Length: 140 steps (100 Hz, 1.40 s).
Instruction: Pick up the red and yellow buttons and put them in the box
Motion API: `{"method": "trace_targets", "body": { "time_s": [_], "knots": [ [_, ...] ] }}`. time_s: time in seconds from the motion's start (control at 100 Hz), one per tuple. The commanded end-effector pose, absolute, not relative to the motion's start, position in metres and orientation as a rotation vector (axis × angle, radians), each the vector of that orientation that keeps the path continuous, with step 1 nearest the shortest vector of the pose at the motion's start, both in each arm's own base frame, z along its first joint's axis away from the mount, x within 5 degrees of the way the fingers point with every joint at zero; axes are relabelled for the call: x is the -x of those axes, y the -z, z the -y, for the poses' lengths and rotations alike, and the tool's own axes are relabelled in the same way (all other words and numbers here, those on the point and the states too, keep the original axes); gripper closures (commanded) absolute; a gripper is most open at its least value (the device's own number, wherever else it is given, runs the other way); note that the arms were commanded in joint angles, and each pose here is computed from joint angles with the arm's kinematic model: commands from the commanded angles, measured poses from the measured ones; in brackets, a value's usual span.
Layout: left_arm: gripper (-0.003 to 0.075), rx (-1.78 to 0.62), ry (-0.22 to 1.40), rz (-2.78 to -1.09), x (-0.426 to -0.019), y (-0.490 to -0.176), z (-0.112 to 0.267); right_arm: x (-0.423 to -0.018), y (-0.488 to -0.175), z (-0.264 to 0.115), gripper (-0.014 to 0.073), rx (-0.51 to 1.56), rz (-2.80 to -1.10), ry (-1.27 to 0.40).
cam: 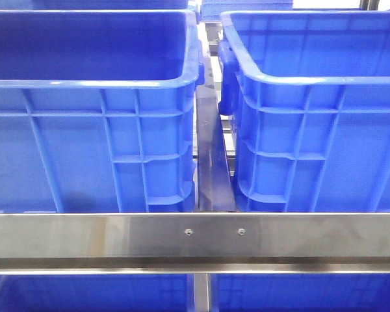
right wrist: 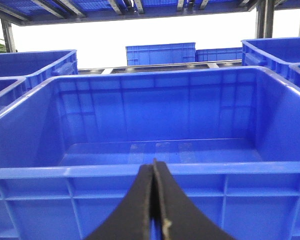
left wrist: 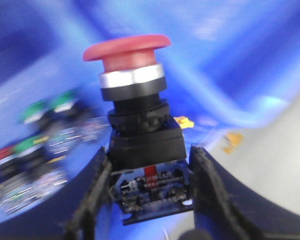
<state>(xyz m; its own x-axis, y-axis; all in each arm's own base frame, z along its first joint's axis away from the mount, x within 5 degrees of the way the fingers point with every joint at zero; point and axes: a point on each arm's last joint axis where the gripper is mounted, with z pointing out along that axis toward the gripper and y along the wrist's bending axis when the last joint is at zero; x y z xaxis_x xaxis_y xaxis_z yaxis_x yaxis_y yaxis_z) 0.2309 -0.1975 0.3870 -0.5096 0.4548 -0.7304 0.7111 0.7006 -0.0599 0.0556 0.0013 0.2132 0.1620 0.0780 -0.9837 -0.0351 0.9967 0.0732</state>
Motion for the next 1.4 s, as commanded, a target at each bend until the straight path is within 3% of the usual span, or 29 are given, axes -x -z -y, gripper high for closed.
{"method": "trace_targets", "body": {
  "time_s": [0.0, 0.41, 0.67, 0.85, 1.03, 1.17, 1.39],
  "knots": [
    [0.0739, -0.929, 0.541, -2.06, -0.209, -0.411, 0.21, -0.05, -0.228, -0.001, 0.0663, -0.029, -1.28, -0.081],
    [0.0739, -1.079, 0.585, -2.016, -0.182, -0.409, 0.234, -0.049, -0.233, -0.001, 0.0663, -0.028, -1.23, -0.082],
    [0.0739, -1.079, 0.585, -2.016, -0.182, -0.409, 0.234, -0.035, -0.286, -0.001, 0.0663, -0.034, -1.217, -0.091],
    [0.0739, -1.079, 0.585, -2.016, -0.182, -0.409, 0.234, -0.034, -0.338, -0.002, 0.0663, -0.062, -1.368, -0.138],
    [0.0739, -1.079, 0.585, -2.016, -0.182, -0.409, 0.234, -0.054, -0.373, -0.006, 0.0663, -0.077, -1.625, -0.19],
    [0.0739, -1.079, 0.585, -2.016, -0.182, -0.409, 0.234, -0.075, -0.386, -0.011, 0.0663, -0.095, -1.781, -0.26],
    [0.0739, -1.079, 0.585, -2.016, -0.182, -0.409, 0.234, -0.102, -0.381, -0.019, 0.0659, -0.157, -1.883, -0.414]
  ]
}}
